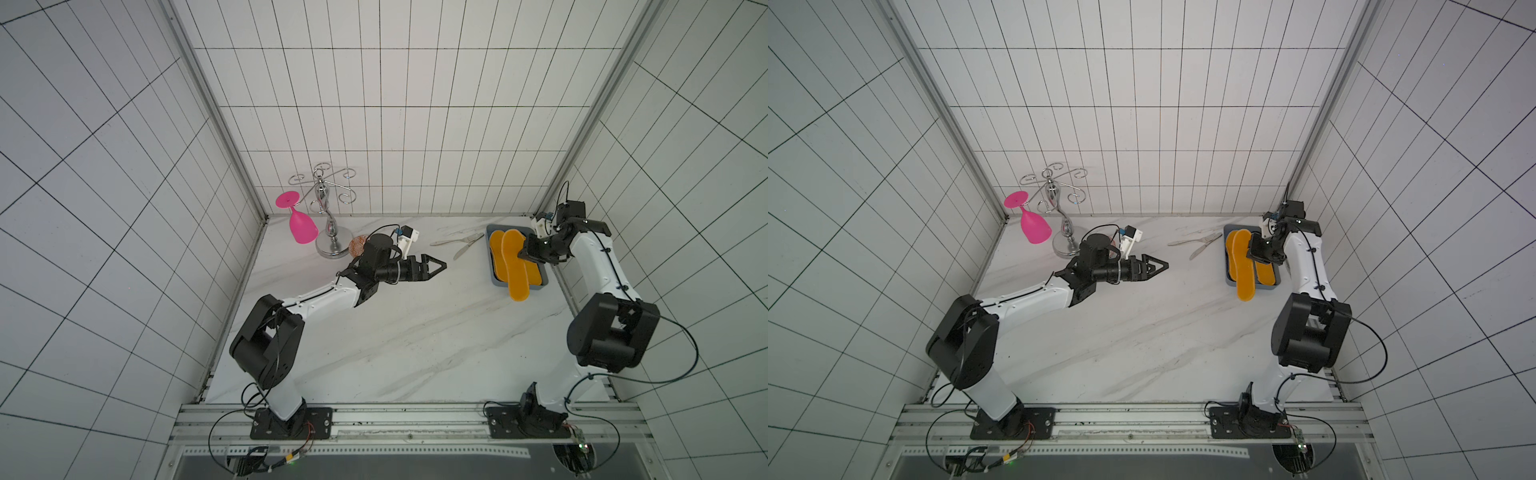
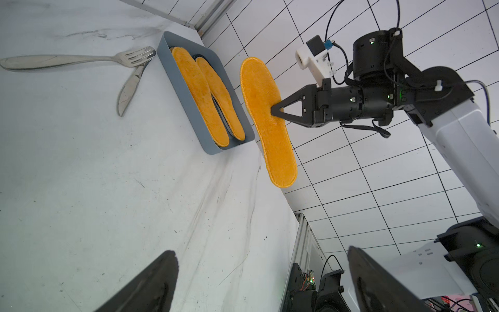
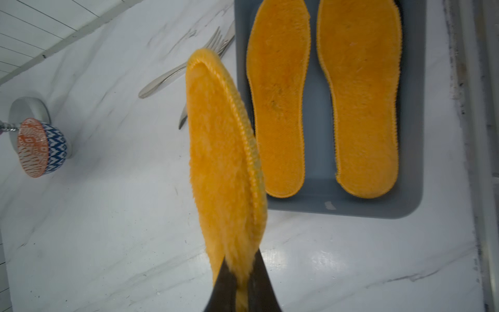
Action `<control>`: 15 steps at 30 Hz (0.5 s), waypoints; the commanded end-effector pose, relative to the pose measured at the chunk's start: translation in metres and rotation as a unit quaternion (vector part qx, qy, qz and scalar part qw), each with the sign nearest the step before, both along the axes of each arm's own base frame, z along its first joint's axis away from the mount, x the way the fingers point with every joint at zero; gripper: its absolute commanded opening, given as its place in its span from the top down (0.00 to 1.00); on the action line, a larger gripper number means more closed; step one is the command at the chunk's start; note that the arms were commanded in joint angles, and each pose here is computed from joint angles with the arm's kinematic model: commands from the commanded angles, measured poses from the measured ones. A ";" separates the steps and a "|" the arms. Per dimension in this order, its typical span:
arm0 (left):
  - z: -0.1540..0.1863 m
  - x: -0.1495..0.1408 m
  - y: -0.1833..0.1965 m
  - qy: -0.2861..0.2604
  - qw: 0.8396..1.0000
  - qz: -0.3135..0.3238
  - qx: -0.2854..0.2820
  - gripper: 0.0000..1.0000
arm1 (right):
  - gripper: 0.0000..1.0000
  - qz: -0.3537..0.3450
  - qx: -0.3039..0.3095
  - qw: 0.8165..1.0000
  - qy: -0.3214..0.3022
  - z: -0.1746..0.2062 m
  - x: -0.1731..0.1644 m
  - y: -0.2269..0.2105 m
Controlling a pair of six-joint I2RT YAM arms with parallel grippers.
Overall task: Put the insoles into the storage box
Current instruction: Place the insole in the storage box.
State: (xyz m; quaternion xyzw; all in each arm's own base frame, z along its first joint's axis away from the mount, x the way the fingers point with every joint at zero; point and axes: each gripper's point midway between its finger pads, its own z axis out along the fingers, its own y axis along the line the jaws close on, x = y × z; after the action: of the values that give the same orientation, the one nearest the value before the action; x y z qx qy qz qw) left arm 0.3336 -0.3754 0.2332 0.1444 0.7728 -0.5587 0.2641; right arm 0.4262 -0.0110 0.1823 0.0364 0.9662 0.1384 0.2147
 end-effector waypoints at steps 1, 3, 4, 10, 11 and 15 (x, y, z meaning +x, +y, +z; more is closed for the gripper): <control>0.018 -0.004 0.003 -0.031 1.000 -0.005 -0.002 0.01 | 1.00 0.012 -0.069 0.997 -0.013 -0.003 0.023 -0.032; 0.016 -0.005 0.004 -0.031 1.000 -0.006 0.002 0.01 | 1.00 0.017 -0.092 0.995 -0.015 -0.009 0.039 -0.044; 0.014 -0.005 0.006 -0.030 1.000 -0.005 0.006 0.01 | 1.00 0.017 -0.097 0.995 -0.017 -0.013 0.048 -0.050; 0.010 -0.006 0.014 -0.026 1.000 -0.002 0.010 0.01 | 1.00 0.020 -0.074 0.996 -0.038 -0.047 0.096 -0.082; 0.010 -0.007 0.015 -0.026 1.000 -0.004 0.009 0.01 | 1.00 0.024 -0.059 0.997 -0.041 -0.050 0.103 -0.082; 0.007 -0.003 0.018 -0.019 1.000 0.000 0.011 0.01 | 1.00 0.036 -0.061 0.997 -0.021 -0.066 0.112 -0.087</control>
State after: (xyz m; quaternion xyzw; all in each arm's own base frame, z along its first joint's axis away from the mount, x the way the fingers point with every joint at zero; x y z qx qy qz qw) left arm 0.3327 -0.3622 0.2355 0.1504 0.7773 -0.5477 0.2704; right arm 0.5323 -0.0947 0.1077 0.0036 0.9708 0.0805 0.2258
